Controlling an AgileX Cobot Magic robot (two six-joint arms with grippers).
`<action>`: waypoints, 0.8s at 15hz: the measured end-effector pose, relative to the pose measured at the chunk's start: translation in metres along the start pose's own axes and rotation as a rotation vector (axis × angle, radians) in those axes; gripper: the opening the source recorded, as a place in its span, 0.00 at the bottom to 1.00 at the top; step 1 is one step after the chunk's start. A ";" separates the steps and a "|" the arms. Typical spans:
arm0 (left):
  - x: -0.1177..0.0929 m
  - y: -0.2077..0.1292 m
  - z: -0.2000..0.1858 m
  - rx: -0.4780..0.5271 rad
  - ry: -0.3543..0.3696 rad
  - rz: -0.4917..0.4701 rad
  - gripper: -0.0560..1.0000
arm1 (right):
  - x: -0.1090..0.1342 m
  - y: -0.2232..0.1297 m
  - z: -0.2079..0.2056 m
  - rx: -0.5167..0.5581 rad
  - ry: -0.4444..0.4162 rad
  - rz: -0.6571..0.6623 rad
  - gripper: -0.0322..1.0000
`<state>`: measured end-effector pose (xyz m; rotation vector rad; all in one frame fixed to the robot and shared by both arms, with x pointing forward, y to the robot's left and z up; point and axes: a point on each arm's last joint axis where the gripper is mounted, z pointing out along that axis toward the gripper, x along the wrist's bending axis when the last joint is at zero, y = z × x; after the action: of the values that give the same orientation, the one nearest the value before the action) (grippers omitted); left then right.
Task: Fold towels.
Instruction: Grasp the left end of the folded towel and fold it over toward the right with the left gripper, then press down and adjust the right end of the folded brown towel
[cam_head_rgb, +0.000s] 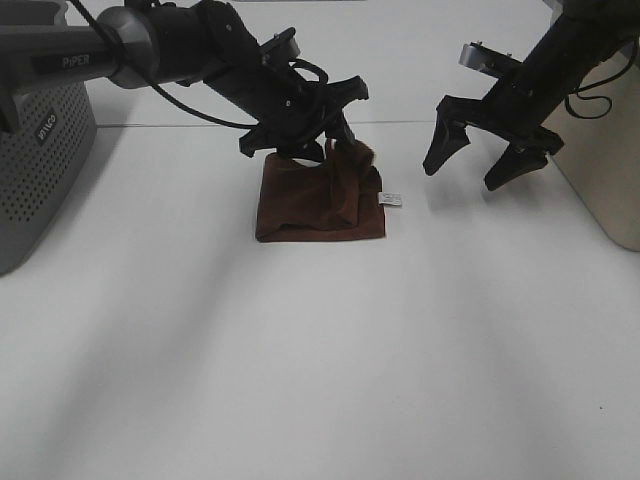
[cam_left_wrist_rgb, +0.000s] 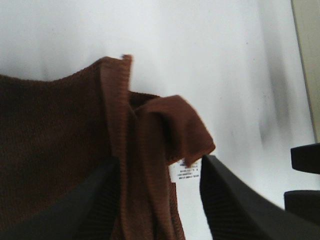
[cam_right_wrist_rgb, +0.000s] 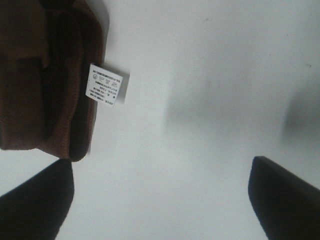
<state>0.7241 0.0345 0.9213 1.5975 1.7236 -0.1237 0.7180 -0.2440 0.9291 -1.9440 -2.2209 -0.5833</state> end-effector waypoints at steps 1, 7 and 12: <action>0.000 0.000 0.000 0.000 0.000 0.000 0.50 | 0.000 0.000 0.000 0.000 0.000 0.000 0.91; -0.008 0.016 -0.024 -0.028 -0.053 -0.037 0.71 | 0.008 0.000 -0.010 -0.009 0.041 0.003 0.91; -0.022 0.062 -0.139 -0.073 -0.043 0.183 0.72 | 0.058 0.011 -0.028 -0.139 0.433 -0.032 0.91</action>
<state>0.7137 0.1055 1.0570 1.6776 1.5236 -0.0054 0.7152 -0.1998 0.9769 -1.6416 -1.9835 -1.0733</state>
